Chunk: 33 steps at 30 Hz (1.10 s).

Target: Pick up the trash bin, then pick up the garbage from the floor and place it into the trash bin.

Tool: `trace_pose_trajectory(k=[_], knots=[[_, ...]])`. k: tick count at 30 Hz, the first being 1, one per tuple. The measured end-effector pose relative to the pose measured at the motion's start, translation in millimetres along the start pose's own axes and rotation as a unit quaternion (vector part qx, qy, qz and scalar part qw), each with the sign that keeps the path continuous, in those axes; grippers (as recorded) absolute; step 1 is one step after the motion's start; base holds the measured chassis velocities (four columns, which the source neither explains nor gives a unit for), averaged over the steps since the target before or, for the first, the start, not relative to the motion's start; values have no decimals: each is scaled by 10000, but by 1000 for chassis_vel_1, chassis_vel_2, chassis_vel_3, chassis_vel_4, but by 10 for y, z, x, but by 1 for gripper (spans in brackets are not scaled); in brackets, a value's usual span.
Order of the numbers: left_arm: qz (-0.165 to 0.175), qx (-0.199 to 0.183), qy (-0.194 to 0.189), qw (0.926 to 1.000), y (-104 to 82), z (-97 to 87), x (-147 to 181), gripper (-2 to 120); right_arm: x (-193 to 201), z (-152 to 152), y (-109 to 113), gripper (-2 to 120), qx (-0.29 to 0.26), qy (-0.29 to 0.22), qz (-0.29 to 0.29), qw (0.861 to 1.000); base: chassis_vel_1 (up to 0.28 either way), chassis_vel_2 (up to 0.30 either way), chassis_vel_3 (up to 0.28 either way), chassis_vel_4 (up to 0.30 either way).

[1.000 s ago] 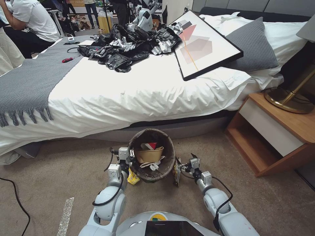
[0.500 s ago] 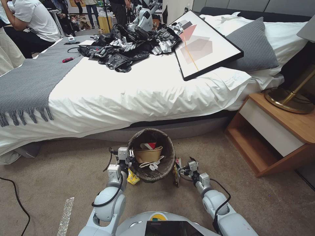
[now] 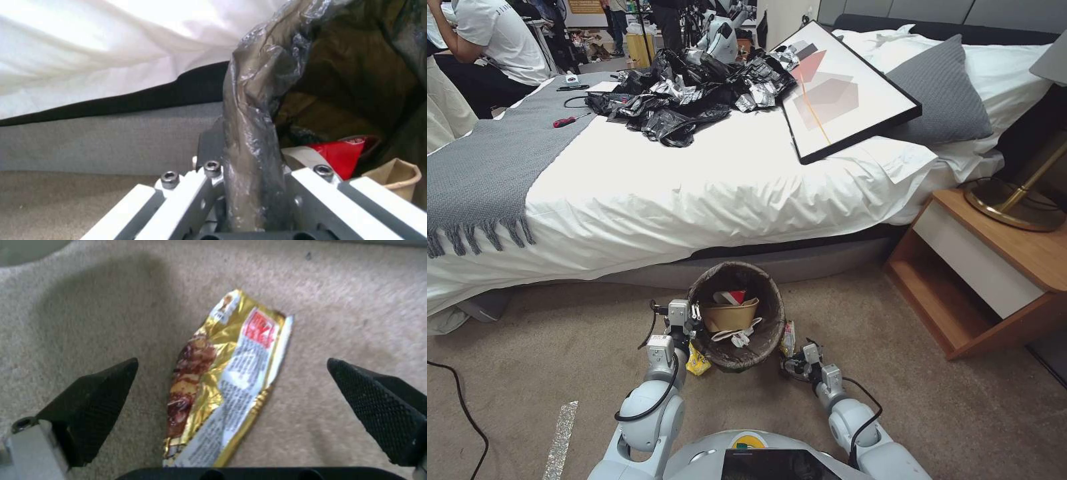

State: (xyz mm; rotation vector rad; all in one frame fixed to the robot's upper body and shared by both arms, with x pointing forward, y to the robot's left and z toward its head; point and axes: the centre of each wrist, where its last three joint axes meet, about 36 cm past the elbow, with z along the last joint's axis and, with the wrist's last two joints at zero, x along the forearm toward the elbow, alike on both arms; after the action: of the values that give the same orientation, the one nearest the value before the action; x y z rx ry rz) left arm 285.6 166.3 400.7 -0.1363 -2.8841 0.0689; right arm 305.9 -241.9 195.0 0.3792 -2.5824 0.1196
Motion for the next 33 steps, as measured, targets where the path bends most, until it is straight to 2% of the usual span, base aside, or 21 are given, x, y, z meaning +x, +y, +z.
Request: trace_pose_trajectory(k=[5,14,17,20,21,25,26,29,30,32,33], knots=[[6,-5,-2,10000,-11,1,2,0,-110,54,61,100,-17,84,-10,10000,0,0,0,0],[31,-11,8,10000,-32,8,10,0,-297,132,19,100,23,139,55,9999,0,0,0,0],[28,-14,11,10000,-31,10,10,0,-322,163,1,96,36,184,79,9998,0,0,0,0],[23,-24,12,10000,-26,15,-1,0,-315,191,-26,82,38,180,108,9998,0,0,0,0],[23,-24,12,10000,-26,15,-1,0,-315,191,-26,82,38,180,108,9998,0,0,0,0],[17,-28,36,10000,-23,35,-18,0,-295,226,-56,62,36,184,127,9997,0,0,0,0],[17,-28,36,10000,-23,35,-18,0,-295,226,-56,62,36,184,127,9997,0,0,0,0],[26,-22,43,10000,-31,40,-20,0,-290,249,-52,49,38,191,126,9997,0,0,0,0],[26,-22,43,10000,-31,40,-20,0,-290,249,-52,49,38,191,126,9997,0,0,0,0],[25,-22,45,10000,-30,41,-19,0,-284,264,-52,39,50,187,123,9997,0,0,0,0],[25,-22,45,10000,-30,41,-19,0,-284,264,-52,39,50,187,123,9997,0,0,0,0]])
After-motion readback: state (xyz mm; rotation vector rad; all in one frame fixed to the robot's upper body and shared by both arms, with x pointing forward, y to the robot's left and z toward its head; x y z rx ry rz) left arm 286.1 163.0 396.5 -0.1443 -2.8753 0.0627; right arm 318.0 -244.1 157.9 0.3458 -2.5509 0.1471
